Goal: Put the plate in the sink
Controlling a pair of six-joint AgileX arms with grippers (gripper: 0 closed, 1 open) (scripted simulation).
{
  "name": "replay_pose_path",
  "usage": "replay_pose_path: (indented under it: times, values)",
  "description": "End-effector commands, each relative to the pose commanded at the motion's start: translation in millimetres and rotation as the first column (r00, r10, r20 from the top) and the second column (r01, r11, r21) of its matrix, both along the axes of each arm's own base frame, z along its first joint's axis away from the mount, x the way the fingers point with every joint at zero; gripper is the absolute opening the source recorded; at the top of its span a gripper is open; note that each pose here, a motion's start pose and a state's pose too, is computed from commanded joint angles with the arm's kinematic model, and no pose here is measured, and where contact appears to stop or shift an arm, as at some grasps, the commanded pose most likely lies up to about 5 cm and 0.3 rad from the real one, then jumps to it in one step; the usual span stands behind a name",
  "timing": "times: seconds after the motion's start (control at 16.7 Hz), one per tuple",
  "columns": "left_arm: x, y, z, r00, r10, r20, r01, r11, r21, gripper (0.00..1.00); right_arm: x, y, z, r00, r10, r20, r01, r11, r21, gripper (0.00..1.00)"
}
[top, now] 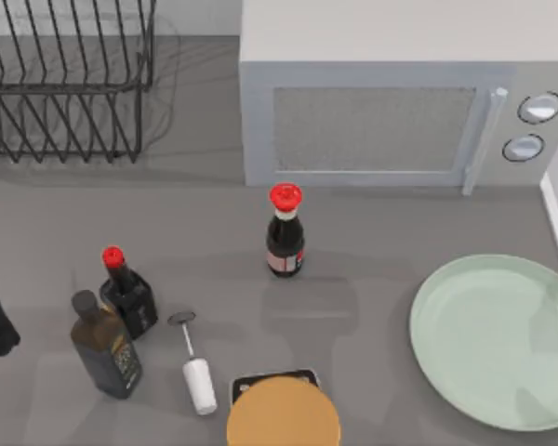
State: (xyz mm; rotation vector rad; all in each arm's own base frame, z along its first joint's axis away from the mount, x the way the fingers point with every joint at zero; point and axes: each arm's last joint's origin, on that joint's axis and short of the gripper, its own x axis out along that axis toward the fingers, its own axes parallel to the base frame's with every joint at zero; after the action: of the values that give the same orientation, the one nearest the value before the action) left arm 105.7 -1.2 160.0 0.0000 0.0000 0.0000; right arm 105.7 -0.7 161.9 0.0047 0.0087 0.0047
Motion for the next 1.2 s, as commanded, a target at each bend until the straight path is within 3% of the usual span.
replay_pose_path:
  times: [0.3, 0.54, 0.84, 1.2]
  values:
    - [0.0, 0.0, 0.0, 1.0, 0.0, 0.0, 0.0, 1.0, 0.0, 1.0, 6.1, 9.8, 31.0, 0.981, 0.083, -0.177, -0.069, 0.994, 0.084, 1.0]
    - [0.0, 0.0, 0.0, 1.0, 0.0, 0.0, 0.0, 1.0, 0.0, 1.0, 32.0, 29.3, 64.7, 0.874, 0.177, -0.452, -0.105, 0.978, 0.18, 1.0]
    - [0.0, 0.0, 0.0, 1.0, 0.0, 0.0, 0.0, 1.0, 0.0, 1.0, 91.9, 79.0, 83.7, 0.57, 0.215, -0.793, -0.065, 0.974, 0.218, 1.0]
    - [0.0, 0.0, 0.0, 1.0, 0.0, 0.0, 0.0, 1.0, 0.0, 1.0, 152.1, 158.7, 54.5, 0.168, 0.091, -0.982, -0.003, 0.996, 0.092, 1.0]
